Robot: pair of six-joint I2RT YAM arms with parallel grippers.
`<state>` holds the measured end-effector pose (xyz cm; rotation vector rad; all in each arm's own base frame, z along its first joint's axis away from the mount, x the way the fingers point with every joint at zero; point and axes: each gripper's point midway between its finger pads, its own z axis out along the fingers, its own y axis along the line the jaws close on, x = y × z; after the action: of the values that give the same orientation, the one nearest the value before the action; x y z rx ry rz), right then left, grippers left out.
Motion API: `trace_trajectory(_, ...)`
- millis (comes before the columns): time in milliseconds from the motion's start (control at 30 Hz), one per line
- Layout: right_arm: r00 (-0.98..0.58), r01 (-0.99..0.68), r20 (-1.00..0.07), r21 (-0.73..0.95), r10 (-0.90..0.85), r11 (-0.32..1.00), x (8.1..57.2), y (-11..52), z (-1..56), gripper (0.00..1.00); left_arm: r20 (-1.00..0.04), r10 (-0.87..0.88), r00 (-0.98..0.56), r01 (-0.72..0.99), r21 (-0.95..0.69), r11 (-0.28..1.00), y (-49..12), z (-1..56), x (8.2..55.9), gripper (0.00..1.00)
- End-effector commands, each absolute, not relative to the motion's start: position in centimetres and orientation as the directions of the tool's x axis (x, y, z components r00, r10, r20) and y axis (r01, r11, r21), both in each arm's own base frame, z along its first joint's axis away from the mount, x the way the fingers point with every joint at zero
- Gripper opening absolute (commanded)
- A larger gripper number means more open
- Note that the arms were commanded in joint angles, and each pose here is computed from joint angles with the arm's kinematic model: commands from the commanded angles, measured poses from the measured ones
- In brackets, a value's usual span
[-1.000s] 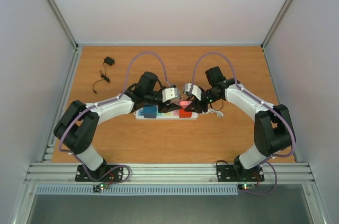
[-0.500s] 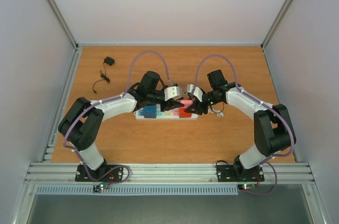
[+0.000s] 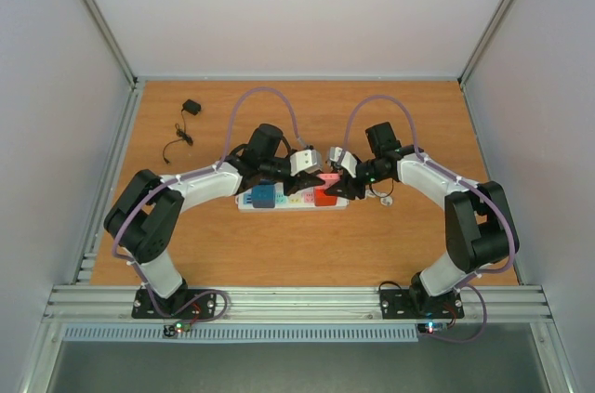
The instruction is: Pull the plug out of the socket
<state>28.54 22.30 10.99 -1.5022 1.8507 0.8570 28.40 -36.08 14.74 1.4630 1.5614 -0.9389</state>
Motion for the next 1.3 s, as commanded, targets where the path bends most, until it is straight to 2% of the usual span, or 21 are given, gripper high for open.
trace_trajectory(0,-0.211,-0.977,-0.735,0.149,-0.644,0.150,27.3,21.3,8.4,0.47,-0.952,0.303,0.051,0.997,0.065,0.037,-37.4,19.5,28.8,0.11)
trace_trajectory(267,-0.214,-0.977,-0.722,0.151,-0.658,0.152,27.2,21.1,7.9,0.47,-0.955,0.289,0.061,0.997,0.070,0.019,-37.3,20.2,28.2,0.01)
trace_trajectory(800,-0.223,-0.975,-0.705,0.160,-0.673,0.155,27.0,20.6,7.1,0.51,-0.952,0.291,0.092,0.995,0.100,0.011,-36.6,21.1,27.4,0.01)
trace_trajectory(1067,-0.217,-0.976,-0.702,0.154,-0.678,0.153,26.9,20.5,7.1,0.52,-0.959,0.280,0.044,0.999,0.049,0.008,-36.4,21.1,26.7,0.01)
trace_trajectory(1267,-0.209,-0.978,-0.716,0.149,-0.666,0.147,27.0,20.6,8.1,0.56,-0.944,0.328,0.037,0.999,0.043,0.013,-35.8,19.8,26.6,0.01)
